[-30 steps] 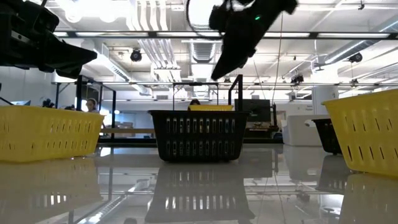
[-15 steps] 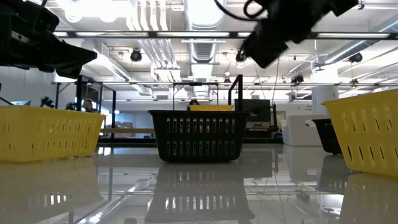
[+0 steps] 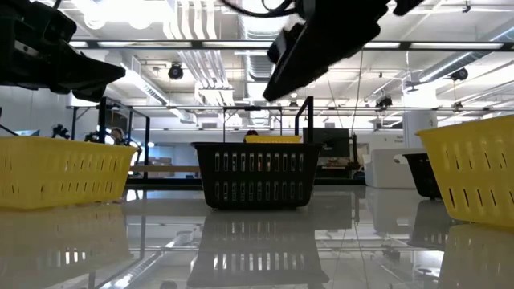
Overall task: Stack baskets on shelf by color
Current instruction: Put the middle black bin on the shelf
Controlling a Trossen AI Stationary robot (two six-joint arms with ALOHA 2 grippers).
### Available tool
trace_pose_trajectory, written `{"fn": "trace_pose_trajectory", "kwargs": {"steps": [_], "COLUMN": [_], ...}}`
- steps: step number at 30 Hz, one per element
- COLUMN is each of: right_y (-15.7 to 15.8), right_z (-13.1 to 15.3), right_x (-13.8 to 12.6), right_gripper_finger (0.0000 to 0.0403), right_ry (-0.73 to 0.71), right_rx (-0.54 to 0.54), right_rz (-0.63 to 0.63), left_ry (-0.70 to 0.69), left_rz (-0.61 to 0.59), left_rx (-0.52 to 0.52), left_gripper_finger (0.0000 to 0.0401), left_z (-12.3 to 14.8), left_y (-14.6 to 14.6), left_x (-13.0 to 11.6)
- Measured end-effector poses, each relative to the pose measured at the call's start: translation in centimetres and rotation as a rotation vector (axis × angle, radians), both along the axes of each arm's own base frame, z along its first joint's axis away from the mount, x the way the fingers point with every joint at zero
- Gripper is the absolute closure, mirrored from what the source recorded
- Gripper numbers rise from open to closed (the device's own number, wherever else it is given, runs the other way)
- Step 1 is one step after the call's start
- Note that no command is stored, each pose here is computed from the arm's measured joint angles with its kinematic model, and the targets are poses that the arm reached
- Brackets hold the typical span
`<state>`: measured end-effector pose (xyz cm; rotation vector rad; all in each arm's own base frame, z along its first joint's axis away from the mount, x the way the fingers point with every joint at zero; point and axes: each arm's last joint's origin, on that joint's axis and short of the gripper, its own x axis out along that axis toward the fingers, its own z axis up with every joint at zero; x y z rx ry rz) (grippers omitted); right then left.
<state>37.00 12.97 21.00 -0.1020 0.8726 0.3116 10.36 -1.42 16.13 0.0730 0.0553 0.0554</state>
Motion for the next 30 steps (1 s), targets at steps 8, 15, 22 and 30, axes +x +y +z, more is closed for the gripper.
{"fn": "trace_pose_trajectory", "kwargs": {"steps": [8, 15, 22, 30], "right_y": [1.1, 1.3, 1.3, 1.1], "right_z": [-2.2, -4.5, -4.9, -2.2], "right_x": [3.0, 4.2, 4.2, 3.1], "right_gripper_finger": [0.0225, 0.0266, 0.0345, 0.0393], "right_ry": [0.197, 0.255, 0.270, 0.243], "right_rx": [-0.062, -0.121, -0.134, -0.189], "right_rz": [-0.011, -0.048, -0.054, 0.025], "left_ry": [0.000, -0.001, -0.001, -0.001], "left_rz": [-0.001, 0.000, 0.000, 0.000], "left_rx": [0.000, 0.000, 0.000, 0.000], "left_gripper_finger": [0.0400, 0.0400, 0.0400, 0.0400], "left_z": [0.0, 0.0, 0.0, 0.0], "left_y": [0.0, 0.0, 0.0, 0.0], "left_x": [0.0, 0.0, 0.0, 0.0]}}
